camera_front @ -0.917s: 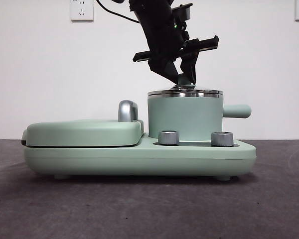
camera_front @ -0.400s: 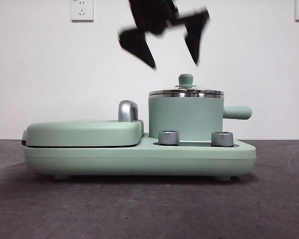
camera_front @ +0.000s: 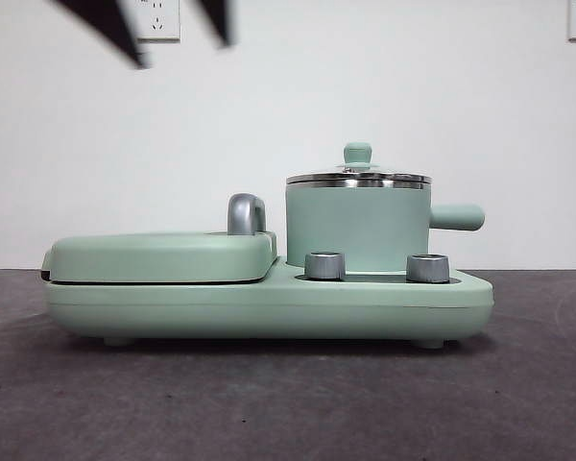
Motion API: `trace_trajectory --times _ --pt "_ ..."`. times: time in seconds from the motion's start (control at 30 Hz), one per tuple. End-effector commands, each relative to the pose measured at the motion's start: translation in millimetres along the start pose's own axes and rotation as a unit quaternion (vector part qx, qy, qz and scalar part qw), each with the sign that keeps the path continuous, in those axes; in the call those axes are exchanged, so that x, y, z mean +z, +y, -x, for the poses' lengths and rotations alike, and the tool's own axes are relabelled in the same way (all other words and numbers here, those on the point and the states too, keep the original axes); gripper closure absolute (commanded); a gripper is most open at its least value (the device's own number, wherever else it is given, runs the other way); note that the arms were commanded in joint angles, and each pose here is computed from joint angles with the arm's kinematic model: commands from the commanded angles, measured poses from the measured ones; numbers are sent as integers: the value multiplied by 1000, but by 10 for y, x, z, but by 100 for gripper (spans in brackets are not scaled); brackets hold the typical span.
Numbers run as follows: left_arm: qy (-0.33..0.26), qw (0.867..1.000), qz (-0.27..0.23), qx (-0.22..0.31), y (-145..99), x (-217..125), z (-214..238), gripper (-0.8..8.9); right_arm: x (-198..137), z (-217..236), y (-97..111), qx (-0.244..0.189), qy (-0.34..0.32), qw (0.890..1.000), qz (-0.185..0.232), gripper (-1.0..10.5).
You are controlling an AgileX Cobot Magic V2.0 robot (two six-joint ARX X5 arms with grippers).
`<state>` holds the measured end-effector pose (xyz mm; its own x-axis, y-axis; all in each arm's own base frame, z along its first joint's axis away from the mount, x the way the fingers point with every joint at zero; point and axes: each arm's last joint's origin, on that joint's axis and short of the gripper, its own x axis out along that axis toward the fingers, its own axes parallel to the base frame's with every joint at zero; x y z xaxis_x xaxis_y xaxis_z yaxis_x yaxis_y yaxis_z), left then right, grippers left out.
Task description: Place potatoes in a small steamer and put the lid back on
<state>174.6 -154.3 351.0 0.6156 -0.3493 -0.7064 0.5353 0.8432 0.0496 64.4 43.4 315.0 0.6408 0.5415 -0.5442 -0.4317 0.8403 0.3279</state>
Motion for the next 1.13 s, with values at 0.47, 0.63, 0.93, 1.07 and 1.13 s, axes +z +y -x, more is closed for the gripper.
trace_trajectory --times 0.47,0.63,0.93,1.07,1.13 --pt "-121 992 22 -13 210 -988 768 808 20 2 13 4 -6 999 34 929" --pt "-150 988 27 -16 236 -1048 894 808 20 2 13 4 -5 999 34 929" --pt "-207 977 49 30 359 -1219 1016 808 20 2 13 4 -5 999 34 929" --pt "-262 955 64 127 497 -1483 785 808 20 3 13 4 -6 999 34 929" --pt "-272 945 60 171 548 -1649 611 808 21 3 14 5 -6 999 34 929"
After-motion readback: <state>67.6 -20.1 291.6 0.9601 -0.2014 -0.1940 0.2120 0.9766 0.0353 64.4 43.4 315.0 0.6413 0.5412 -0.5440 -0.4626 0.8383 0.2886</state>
